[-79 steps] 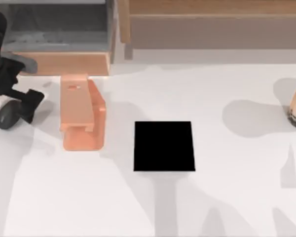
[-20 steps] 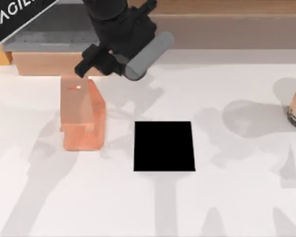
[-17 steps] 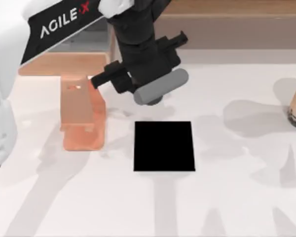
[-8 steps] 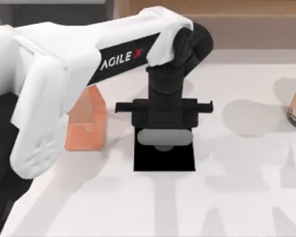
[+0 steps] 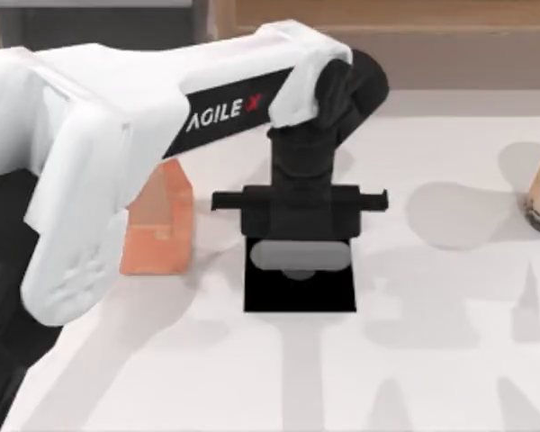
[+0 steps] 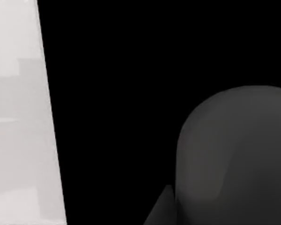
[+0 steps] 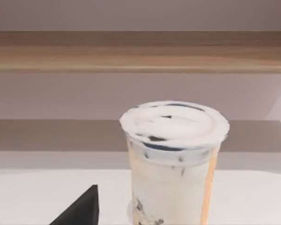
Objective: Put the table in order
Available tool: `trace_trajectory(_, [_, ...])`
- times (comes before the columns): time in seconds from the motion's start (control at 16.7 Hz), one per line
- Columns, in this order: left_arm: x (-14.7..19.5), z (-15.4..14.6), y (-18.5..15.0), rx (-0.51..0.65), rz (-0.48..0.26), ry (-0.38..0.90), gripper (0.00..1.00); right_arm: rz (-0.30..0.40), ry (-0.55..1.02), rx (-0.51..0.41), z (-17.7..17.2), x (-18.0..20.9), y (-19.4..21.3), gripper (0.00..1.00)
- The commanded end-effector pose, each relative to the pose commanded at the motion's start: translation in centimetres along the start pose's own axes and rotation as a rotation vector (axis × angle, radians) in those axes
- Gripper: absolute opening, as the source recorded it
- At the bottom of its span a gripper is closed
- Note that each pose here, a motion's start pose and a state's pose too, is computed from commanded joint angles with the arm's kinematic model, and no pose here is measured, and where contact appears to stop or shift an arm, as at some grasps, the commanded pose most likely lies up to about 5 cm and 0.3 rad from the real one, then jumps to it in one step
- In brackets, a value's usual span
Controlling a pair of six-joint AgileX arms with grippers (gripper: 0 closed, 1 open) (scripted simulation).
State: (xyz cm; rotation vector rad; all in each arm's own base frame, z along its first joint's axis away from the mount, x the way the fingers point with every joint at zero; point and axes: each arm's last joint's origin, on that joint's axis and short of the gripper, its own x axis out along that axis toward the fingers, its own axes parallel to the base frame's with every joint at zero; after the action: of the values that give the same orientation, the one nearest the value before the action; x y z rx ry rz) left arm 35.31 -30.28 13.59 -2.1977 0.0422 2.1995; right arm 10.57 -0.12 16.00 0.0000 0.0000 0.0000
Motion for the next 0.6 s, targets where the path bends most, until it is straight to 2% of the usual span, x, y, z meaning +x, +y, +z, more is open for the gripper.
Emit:
trace_trajectory(0.24, [0.18, 0.02, 0.03, 0.001, -0.001, 0.0, 0.0, 0.0, 0.0, 0.0, 0.0, 0.0, 0.0, 1.0])
trace_trajectory(0.6, [0.18, 0.02, 0.03, 0.001, -0.001, 0.0, 0.45, 0.0, 0.0, 0.0, 0.0, 0.0, 0.0, 1.0])
